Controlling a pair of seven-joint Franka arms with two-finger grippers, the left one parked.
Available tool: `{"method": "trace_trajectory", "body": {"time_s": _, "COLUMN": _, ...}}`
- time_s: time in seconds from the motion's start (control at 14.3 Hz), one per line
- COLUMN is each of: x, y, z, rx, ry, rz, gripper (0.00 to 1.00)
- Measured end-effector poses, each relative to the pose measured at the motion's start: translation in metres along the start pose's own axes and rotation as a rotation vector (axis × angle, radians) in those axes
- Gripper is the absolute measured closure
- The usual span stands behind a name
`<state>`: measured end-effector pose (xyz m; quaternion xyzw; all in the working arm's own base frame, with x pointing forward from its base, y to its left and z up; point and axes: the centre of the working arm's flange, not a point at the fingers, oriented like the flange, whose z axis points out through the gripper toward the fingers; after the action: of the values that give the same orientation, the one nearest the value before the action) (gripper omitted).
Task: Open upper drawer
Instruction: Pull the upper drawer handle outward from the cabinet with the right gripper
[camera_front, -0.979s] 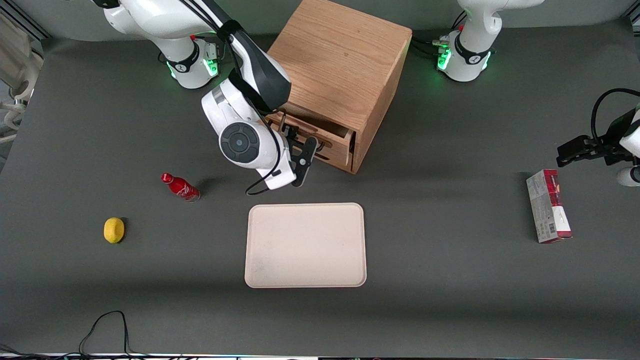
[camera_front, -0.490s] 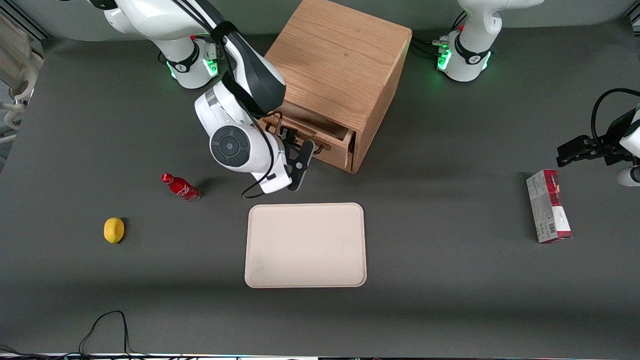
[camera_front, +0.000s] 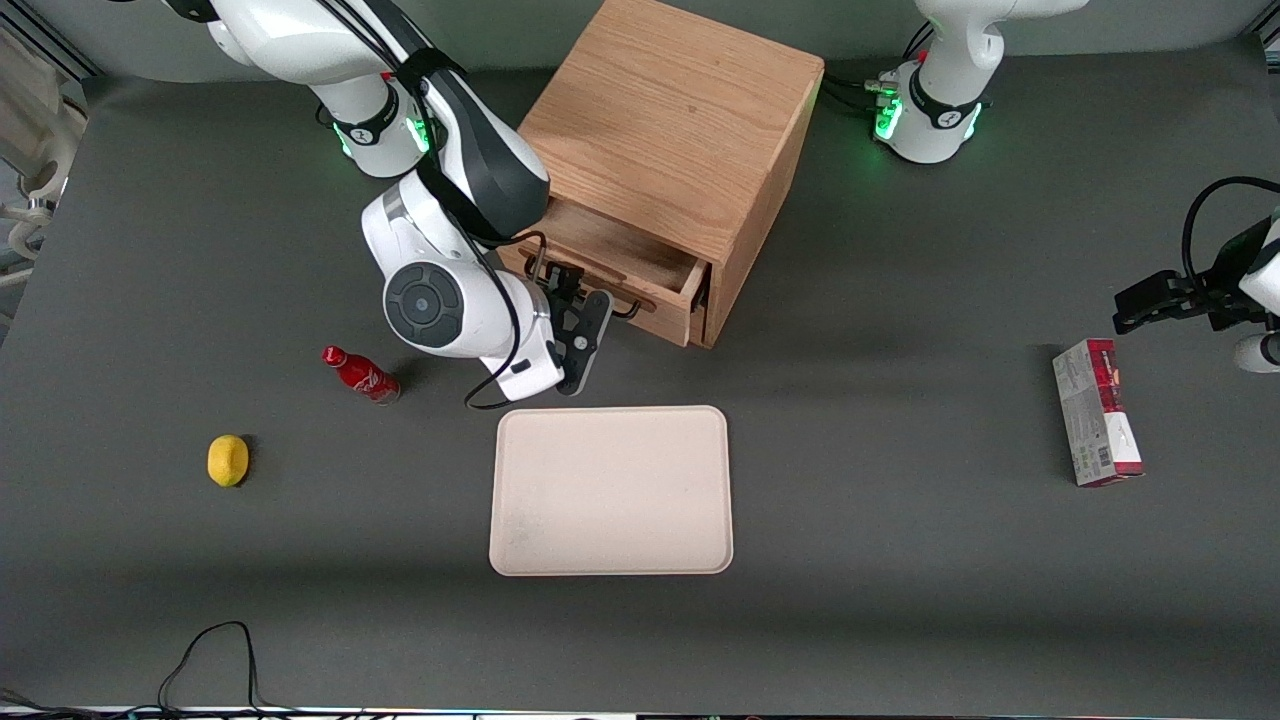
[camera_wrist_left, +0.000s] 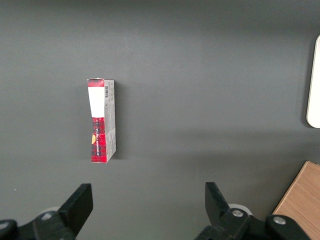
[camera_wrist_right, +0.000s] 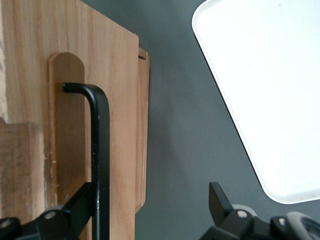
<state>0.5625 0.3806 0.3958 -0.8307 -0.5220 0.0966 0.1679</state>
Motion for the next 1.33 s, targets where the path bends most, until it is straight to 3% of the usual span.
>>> {"method": "trace_trajectory", "body": {"time_s": 1.33, "x": -0.008, "y": 0.042, "z": -0.002, "rx": -0.031, "ry": 0.053, "rz": 0.02, "gripper": 0.0}}
